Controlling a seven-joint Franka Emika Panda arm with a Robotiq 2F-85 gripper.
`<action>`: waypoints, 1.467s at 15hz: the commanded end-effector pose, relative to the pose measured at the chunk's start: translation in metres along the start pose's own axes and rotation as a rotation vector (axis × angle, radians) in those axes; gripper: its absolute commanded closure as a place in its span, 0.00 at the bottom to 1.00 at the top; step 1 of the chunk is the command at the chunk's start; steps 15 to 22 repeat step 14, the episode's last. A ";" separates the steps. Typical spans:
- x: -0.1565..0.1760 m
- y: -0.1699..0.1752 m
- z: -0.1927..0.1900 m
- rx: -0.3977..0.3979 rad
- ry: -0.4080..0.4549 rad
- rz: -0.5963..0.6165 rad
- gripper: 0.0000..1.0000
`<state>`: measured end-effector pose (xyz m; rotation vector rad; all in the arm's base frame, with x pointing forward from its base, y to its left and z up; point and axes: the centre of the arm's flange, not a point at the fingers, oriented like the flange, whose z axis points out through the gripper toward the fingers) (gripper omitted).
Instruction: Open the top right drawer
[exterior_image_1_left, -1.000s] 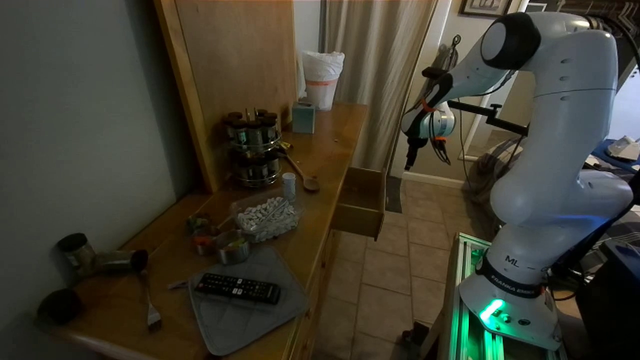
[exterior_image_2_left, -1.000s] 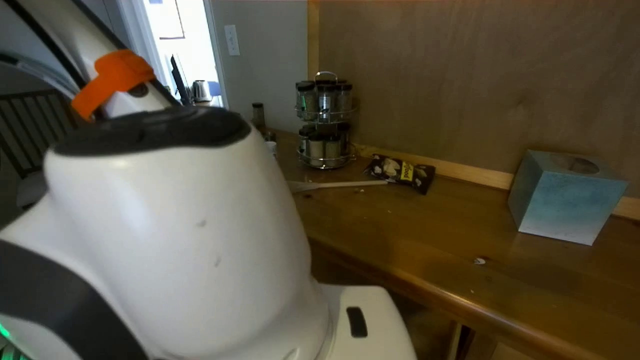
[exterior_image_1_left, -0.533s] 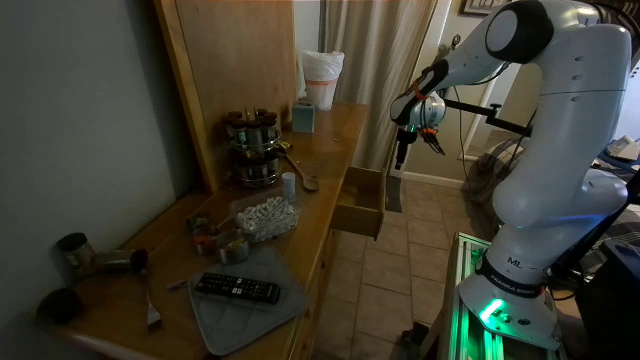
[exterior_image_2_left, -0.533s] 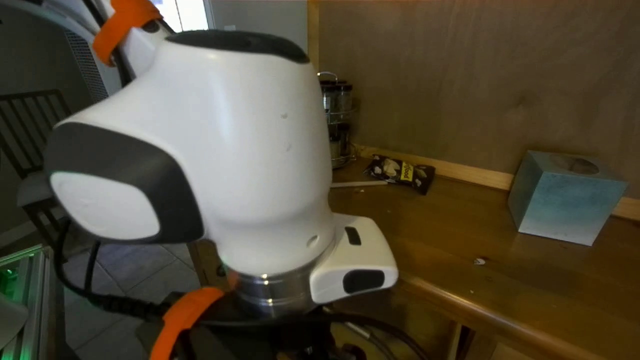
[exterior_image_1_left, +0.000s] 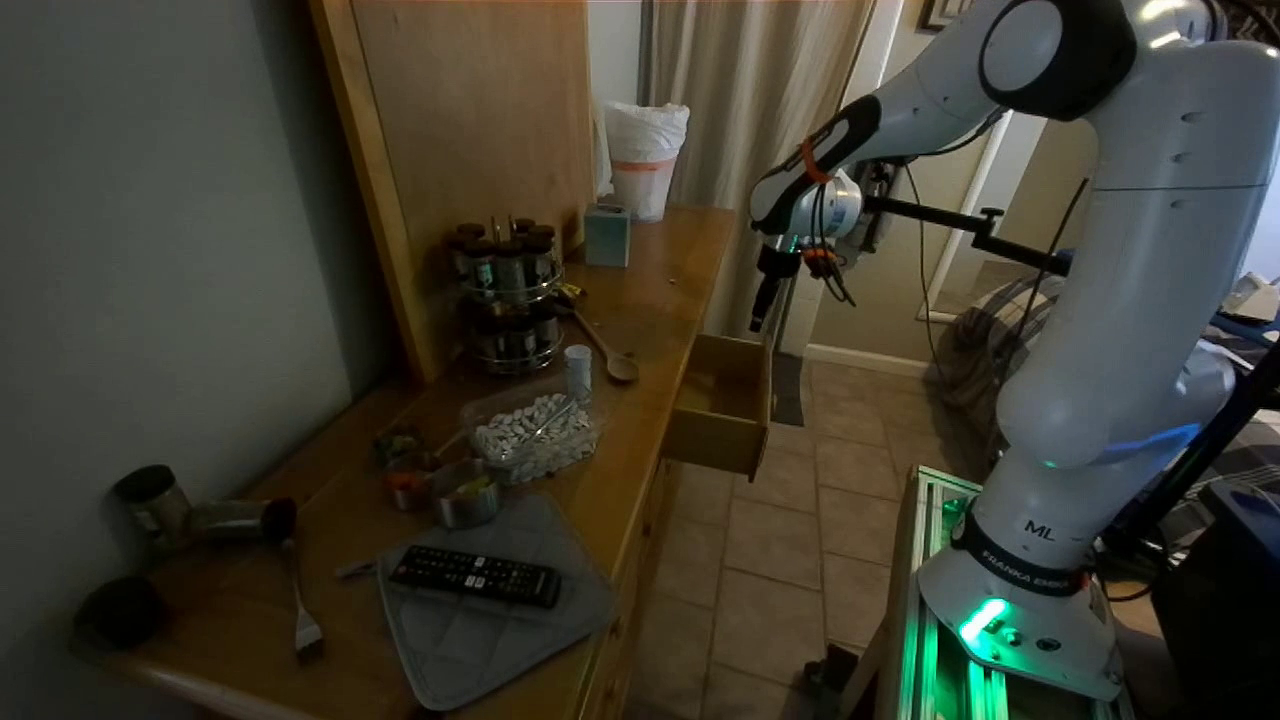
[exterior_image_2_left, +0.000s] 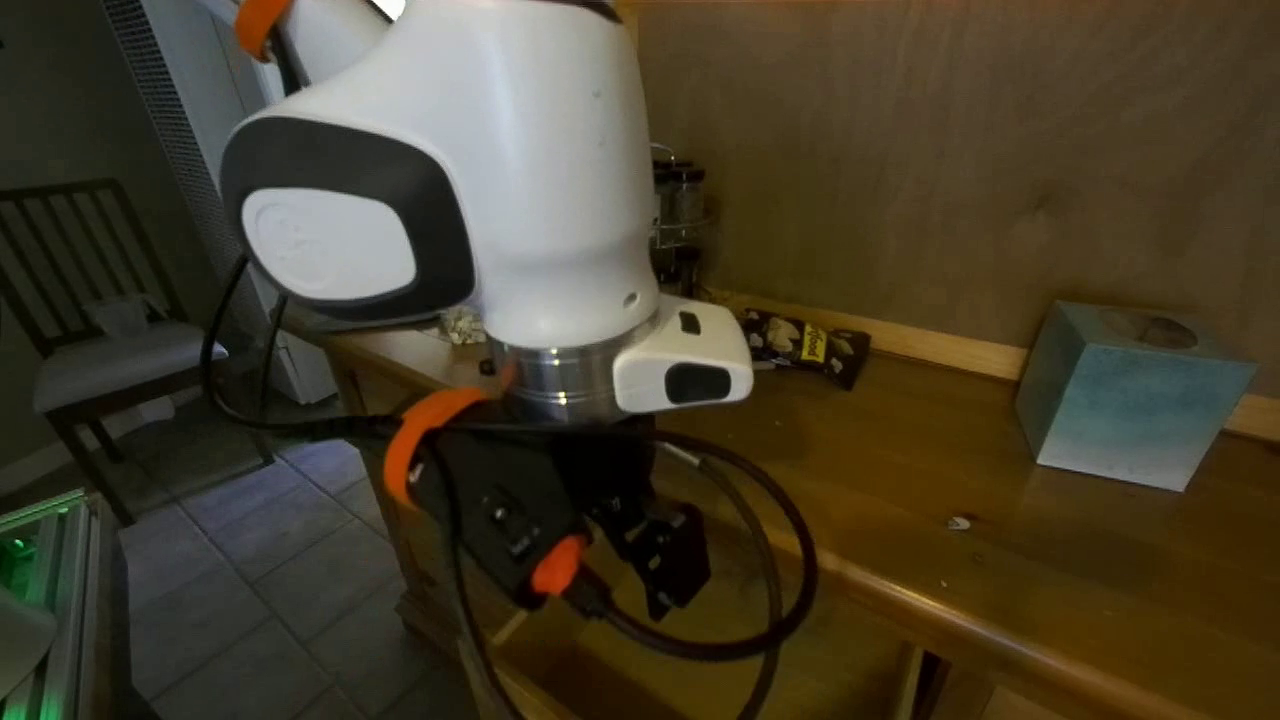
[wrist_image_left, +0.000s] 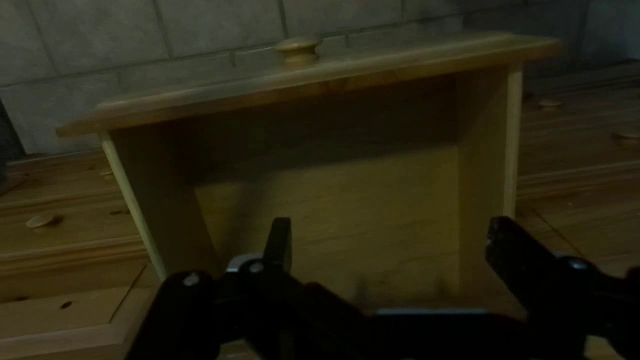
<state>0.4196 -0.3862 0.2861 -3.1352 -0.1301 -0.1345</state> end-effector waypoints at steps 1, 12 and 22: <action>0.009 -0.023 -0.037 -0.003 0.050 0.064 0.00; 0.053 -0.082 -0.110 0.131 0.203 -0.039 0.00; 0.053 -0.086 -0.116 0.150 0.216 -0.060 0.00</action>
